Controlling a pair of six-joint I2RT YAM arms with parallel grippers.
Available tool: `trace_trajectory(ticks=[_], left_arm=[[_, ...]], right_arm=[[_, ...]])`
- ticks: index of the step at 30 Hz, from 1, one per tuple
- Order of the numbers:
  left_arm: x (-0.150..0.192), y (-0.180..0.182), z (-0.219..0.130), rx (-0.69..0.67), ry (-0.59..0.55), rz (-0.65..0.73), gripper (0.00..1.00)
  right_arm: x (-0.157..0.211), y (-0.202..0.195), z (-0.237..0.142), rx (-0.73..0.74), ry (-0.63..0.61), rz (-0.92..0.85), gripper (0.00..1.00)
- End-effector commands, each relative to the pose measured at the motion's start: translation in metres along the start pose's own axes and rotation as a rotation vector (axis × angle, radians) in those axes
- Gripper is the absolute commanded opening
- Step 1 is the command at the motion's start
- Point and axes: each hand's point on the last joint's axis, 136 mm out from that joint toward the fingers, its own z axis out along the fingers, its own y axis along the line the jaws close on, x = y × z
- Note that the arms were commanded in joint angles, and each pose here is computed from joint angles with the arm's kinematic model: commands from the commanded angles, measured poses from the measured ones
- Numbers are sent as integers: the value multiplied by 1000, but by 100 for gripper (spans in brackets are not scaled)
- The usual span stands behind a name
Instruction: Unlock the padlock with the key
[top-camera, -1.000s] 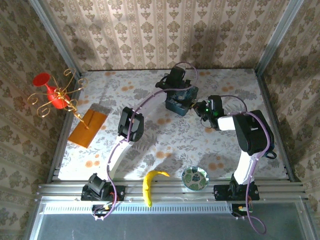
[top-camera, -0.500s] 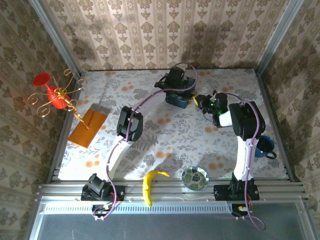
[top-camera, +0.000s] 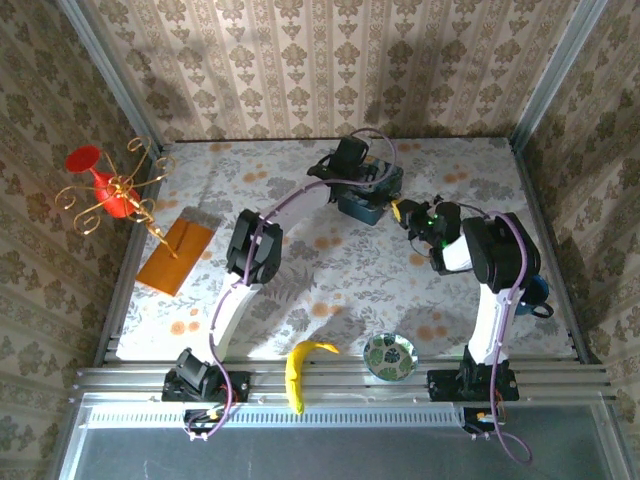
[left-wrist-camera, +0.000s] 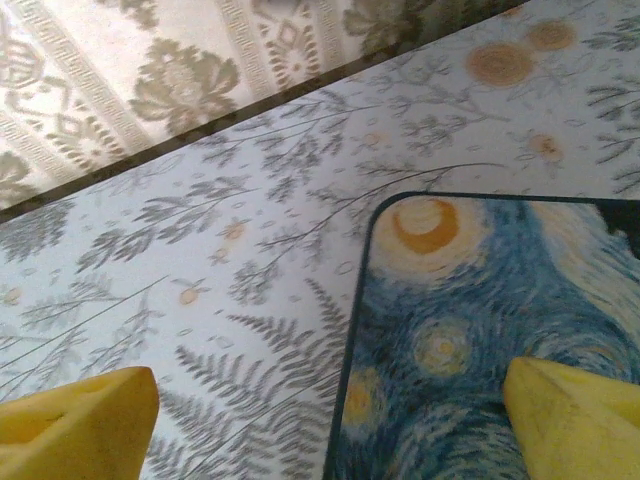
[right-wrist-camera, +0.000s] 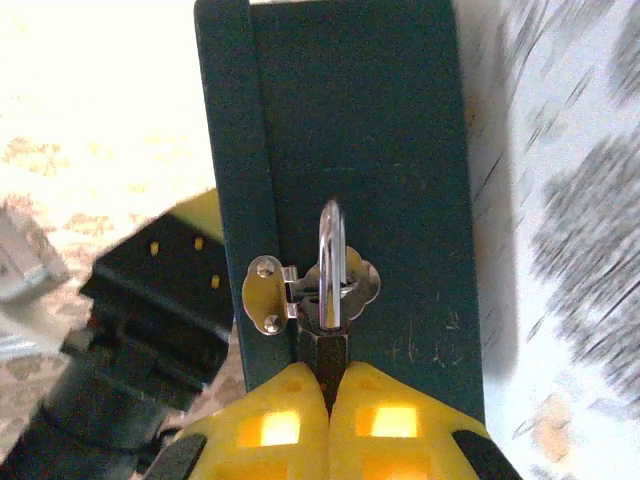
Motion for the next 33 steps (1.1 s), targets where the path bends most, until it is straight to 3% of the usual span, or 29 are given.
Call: trace_trajectory(ticks=[1,8,13,21,28,33], left_arm=[[30,6,-12,-13,117,52,96],[7,16,-58,-7,53,33,100],[19,8,-74,36,48,-6,100],[93,2,-75,32,204,-18,99],[135,3,-79,57,290,-71,81],[149,6,-80,53,313,-67,74]], right_arm=[[46,45,0,-130,65,-40,0],[129,24,-9,-65,180,-55,0],[167,-4,-14,10,214,-76,0],[170,-51,-25,115,207,-54,0],[156,-80,-33,246,160,-100,0],[148,-85,-40,344,146,-195,0]])
